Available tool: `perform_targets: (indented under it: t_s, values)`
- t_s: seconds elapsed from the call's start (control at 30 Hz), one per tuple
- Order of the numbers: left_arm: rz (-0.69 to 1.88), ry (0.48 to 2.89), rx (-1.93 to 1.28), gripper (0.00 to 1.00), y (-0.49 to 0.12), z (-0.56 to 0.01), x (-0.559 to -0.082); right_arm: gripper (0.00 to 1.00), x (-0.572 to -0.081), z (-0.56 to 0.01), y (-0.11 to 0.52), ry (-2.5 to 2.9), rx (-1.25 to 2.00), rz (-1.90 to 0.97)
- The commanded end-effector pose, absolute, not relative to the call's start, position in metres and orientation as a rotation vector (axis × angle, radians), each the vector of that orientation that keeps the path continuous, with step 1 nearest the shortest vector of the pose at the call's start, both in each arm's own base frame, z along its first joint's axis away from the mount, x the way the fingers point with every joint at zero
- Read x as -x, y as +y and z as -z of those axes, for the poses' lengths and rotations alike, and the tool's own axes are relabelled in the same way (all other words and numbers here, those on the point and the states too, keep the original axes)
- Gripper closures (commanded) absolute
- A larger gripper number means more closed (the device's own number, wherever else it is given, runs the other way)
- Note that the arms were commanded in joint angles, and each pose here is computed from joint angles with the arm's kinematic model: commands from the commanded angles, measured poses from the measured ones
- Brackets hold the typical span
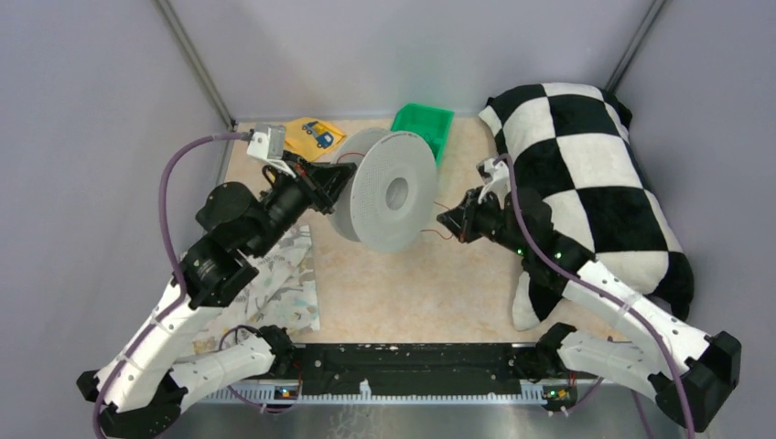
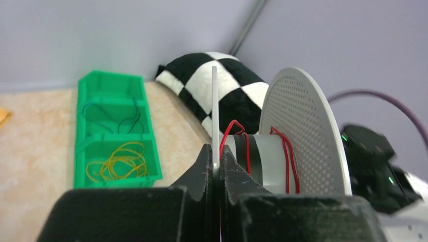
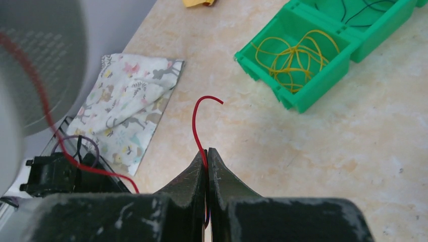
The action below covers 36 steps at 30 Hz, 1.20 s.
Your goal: Wrap the cables
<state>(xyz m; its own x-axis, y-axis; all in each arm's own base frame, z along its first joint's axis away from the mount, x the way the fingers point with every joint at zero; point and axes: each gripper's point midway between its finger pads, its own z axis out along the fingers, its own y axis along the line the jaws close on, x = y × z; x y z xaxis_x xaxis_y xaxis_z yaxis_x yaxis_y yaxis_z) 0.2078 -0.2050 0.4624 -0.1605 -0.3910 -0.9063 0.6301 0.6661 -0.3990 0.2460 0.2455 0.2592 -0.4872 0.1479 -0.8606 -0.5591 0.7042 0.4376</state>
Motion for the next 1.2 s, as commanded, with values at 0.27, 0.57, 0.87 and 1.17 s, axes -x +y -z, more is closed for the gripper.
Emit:
perform_targets:
  t_s: [0.27, 0.57, 0.87, 1.17]
  values:
    - [0.876, 1.469, 0.661, 1.0, -0.143, -0.415, -0.258, 1.0, -0.192, -0.252, 0.283, 1.796, 0.272, -0.793]
    - [0.639, 1.577, 0.862, 1.0, -0.122, -0.359, -0.273, 1.0, -0.147, -0.272, 0.338, 1.704, 0.463, -0.807]
    - [0.395, 1.724, 0.898, 1.0, -0.12, -0.316, -0.283, 1.0, -0.112, -0.319, 0.379, 1.569, 0.609, -0.838]
    - [0.363, 1.817, 0.483, 1.0, -0.156, -0.305, -0.298, 1.0, -0.112, -0.351, 0.384, 1.475, 0.696, -0.8]
